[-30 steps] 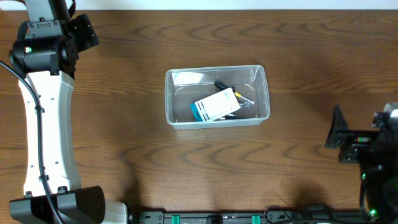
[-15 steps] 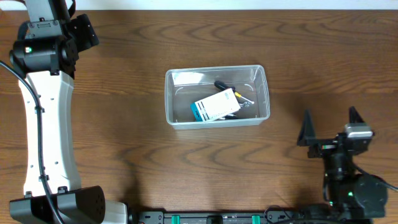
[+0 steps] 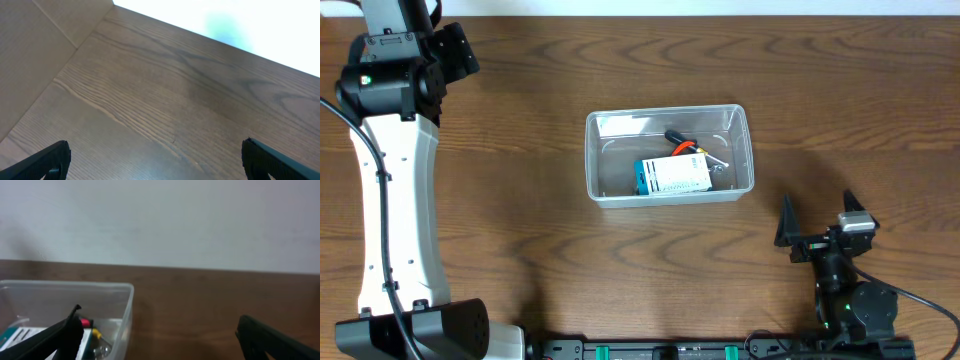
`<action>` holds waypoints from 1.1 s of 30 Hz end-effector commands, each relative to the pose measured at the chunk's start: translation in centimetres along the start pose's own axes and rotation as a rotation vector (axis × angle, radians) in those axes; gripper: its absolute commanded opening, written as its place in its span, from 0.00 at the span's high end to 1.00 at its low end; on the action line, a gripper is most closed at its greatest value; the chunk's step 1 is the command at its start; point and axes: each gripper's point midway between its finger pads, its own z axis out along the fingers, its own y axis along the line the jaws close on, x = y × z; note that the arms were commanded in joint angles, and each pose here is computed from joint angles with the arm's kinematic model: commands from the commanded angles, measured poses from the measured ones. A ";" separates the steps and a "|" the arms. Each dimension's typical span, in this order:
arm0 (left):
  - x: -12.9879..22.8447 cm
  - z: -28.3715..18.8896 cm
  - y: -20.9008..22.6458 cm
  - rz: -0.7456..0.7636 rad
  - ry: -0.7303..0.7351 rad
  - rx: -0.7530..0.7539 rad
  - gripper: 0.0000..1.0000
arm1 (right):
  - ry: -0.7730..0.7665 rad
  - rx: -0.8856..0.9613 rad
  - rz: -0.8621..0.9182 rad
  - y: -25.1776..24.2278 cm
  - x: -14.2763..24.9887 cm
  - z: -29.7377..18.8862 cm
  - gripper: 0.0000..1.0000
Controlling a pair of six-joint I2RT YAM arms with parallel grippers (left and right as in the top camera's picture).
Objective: Pack container
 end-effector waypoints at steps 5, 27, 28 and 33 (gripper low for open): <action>0.1 0.1 0.3 -0.016 0.002 -0.015 0.02 | 0.017 0.016 0.049 -0.4 1.9 0.2 0.01; 0.1 0.1 0.3 -0.016 0.002 -0.015 0.02 | 0.040 0.061 0.008 -1.3 3.9 0.4 0.01; 0.1 0.1 0.3 -0.016 0.002 -0.015 0.02 | 0.040 0.061 0.001 -1.3 3.9 0.4 0.01; 0.1 0.1 0.3 -0.016 0.002 -0.015 0.02 | 0.047 0.061 -0.005 -1.2 4.0 0.4 0.01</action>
